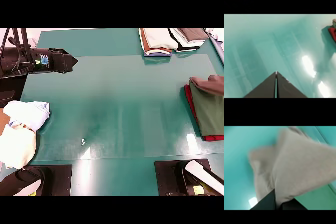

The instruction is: Fold the shirts.

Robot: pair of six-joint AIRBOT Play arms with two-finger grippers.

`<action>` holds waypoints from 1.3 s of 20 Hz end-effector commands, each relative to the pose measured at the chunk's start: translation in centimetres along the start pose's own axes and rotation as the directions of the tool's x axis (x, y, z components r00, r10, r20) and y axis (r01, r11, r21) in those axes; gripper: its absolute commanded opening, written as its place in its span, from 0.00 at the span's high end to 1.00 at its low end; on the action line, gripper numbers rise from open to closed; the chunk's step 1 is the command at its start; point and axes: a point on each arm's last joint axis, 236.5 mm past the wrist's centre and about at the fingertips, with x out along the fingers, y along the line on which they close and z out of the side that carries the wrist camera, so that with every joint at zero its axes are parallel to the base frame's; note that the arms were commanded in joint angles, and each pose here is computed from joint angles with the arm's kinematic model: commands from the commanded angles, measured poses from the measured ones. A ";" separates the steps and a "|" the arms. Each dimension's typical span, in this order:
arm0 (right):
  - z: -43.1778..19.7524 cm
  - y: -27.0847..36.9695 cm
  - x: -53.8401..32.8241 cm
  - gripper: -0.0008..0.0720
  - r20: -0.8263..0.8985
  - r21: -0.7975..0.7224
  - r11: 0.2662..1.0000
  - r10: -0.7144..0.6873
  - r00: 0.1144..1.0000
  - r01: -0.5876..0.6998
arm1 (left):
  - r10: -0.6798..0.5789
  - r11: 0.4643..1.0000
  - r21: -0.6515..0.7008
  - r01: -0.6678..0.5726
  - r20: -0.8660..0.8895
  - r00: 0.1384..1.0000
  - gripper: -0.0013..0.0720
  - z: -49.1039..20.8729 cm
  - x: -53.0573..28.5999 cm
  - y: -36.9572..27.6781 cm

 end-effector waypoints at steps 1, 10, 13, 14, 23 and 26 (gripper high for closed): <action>-7.7 -5.0 0.7 0.95 -0.141 -0.013 0.987 -0.162 0.977 0.162 | 0.000 1.000 0.003 0.000 -0.013 1.000 0.95 -0.3 0.0 0.0; -4.8 3.3 -1.2 0.12 -0.013 -0.091 0.995 0.035 0.999 -0.036 | 0.002 1.000 0.012 -0.002 -0.013 1.000 0.95 -0.3 0.0 0.0; -3.1 14.1 -4.2 0.12 0.042 -0.243 0.926 0.306 0.951 -0.288 | 0.003 1.000 0.013 -0.003 -0.013 1.000 0.95 -0.3 0.0 0.1; -3.4 17.2 -5.2 0.13 0.037 -0.309 0.888 0.369 0.929 -0.340 | 0.004 1.000 0.013 -0.004 -0.013 1.000 0.95 -0.3 0.0 0.1; -10.3 31.2 -10.9 0.97 -0.098 -0.632 0.570 0.612 0.784 -0.525 | 0.003 1.000 0.013 -0.003 -0.011 1.000 0.95 -0.3 -0.1 0.1; -10.8 31.6 -11.1 0.97 -0.116 -0.636 0.555 0.619 0.777 -0.537 | 0.003 1.000 0.013 -0.003 -0.011 1.000 0.95 -0.3 -0.1 0.0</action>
